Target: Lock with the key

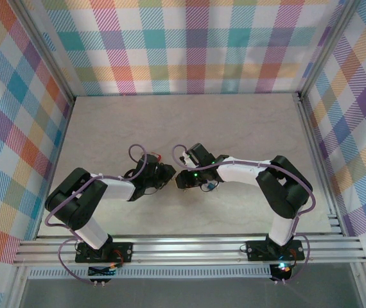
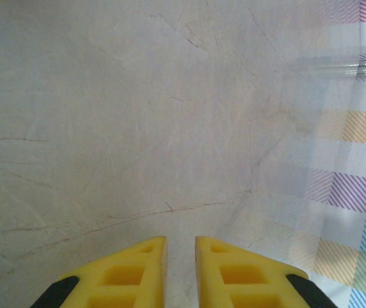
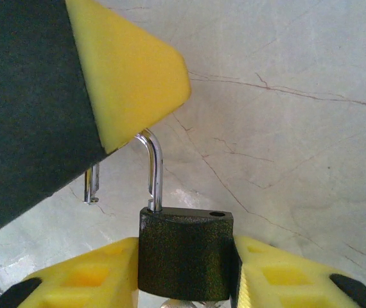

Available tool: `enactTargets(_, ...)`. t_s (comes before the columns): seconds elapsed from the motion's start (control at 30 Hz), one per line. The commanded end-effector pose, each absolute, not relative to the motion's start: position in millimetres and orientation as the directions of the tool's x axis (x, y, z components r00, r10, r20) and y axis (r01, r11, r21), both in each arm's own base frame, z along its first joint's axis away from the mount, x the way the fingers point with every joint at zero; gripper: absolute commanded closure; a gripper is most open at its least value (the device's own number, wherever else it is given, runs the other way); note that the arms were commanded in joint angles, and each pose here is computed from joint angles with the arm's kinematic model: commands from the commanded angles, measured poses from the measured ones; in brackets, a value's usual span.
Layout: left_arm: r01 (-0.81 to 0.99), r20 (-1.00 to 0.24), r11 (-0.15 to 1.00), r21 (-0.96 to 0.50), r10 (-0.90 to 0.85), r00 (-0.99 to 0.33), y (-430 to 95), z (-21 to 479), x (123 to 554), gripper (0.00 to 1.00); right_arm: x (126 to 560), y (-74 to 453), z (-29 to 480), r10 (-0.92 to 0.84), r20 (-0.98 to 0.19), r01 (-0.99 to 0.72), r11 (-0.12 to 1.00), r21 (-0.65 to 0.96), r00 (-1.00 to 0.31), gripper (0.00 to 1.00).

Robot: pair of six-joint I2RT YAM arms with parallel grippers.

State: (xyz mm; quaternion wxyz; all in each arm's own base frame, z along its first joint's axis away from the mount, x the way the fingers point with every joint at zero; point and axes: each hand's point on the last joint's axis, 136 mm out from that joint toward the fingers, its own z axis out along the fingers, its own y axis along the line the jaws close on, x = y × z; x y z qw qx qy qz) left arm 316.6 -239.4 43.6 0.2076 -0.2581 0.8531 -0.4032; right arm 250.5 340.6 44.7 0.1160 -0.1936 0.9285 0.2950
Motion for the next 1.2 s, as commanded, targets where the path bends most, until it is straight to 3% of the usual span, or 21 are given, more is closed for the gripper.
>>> enactTargets(0.0, -0.259, -0.169, 0.555, -0.79, -0.604, -0.779, -235, 45, 321, 0.82, 249, 349, 60, -0.31, -0.375, -0.475, 0.709, 0.521, -0.874, 0.63)
enactTargets(0.43, -0.246, -0.15, 0.536, -0.808, -0.591, -0.793, -240, 51, 319, 0.9, 251, 349, 60, -0.31, -0.382, -0.479, 0.713, 0.513, -0.871, 0.63)
enactTargets(0.67, -0.234, -0.157, 0.538, -0.81, -0.584, -0.797, -241, 56, 319, 1.0, 251, 349, 60, -0.311, -0.381, -0.479, 0.713, 0.511, -0.87, 0.63)
enactTargets(0.9, -0.213, -0.169, 0.535, -0.818, -0.577, -0.799, -242, 61, 318, 1.0, 251, 349, 62, -0.315, -0.388, -0.487, 0.706, 0.515, -0.866, 0.61)
enactTargets(1.17, -0.169, -0.227, 0.562, -0.81, -0.566, -0.792, -236, 76, 317, 1.0, 249, 348, 70, -0.323, -0.406, -0.505, 0.695, 0.511, -0.855, 0.52)
